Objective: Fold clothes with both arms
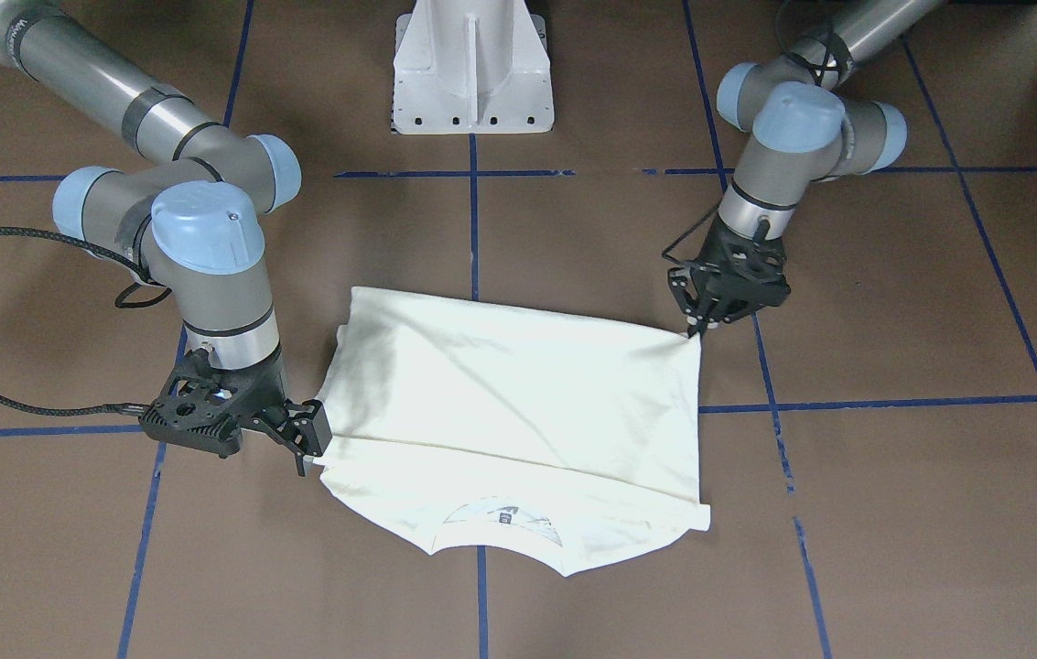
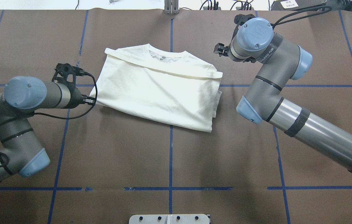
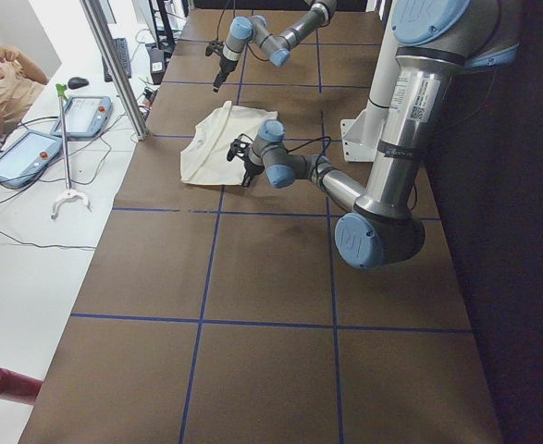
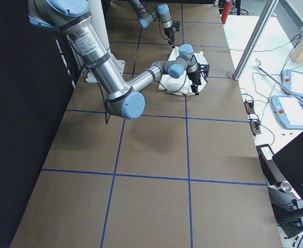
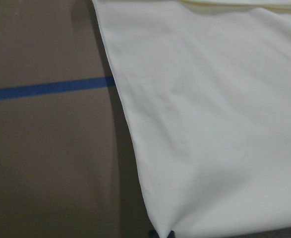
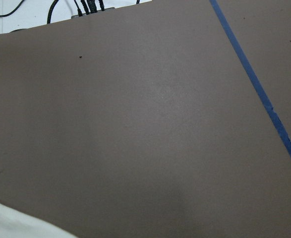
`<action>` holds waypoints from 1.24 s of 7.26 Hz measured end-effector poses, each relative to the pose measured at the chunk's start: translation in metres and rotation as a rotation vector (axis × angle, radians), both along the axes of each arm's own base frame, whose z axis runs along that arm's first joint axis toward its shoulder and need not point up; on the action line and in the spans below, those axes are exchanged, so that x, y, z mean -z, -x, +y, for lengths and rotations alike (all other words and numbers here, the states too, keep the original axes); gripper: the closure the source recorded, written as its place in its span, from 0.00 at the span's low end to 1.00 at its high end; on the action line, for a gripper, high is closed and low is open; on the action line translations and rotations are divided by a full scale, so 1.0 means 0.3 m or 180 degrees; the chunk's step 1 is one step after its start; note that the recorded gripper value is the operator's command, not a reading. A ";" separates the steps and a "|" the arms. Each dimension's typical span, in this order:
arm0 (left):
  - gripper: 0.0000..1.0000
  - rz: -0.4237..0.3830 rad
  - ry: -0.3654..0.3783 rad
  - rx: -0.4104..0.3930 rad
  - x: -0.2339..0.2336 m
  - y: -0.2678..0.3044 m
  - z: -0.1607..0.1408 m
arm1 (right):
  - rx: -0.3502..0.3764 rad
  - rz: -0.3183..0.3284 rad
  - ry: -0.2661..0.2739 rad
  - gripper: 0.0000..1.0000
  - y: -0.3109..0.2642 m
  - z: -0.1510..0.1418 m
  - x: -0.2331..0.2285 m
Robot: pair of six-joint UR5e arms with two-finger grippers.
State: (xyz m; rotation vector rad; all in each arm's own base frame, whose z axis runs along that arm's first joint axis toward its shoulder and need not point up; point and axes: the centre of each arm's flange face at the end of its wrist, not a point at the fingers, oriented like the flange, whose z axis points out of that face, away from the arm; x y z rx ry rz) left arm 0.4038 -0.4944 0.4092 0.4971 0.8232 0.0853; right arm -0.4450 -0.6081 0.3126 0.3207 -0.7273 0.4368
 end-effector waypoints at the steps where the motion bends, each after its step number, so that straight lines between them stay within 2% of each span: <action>1: 1.00 -0.0201 -0.0089 0.0080 -0.046 0.058 -0.157 | -0.0006 -0.0009 0.0002 0.00 0.000 0.000 0.004; 4: 1.00 -0.0644 -0.0120 0.0500 0.006 0.003 -0.671 | -0.0021 -0.0055 -0.0029 0.00 -0.013 0.007 0.034; 5: 0.41 -0.0733 -0.0149 0.0615 0.052 -0.030 -0.783 | -0.0033 -0.0098 -0.0054 0.00 -0.024 0.017 0.059; 6: 0.00 -0.0741 -0.0192 0.0686 0.055 -0.020 -0.834 | -0.0057 -0.0143 -0.0050 0.00 -0.026 0.028 0.075; 8: 0.00 -0.0565 -0.0338 0.0680 0.034 0.048 -0.831 | -0.0190 -0.0306 0.0078 0.11 0.025 0.058 0.113; 9: 0.00 -0.0418 -0.0381 0.0562 0.041 0.098 -0.814 | -0.0262 -0.0396 0.0161 0.17 0.075 0.069 0.150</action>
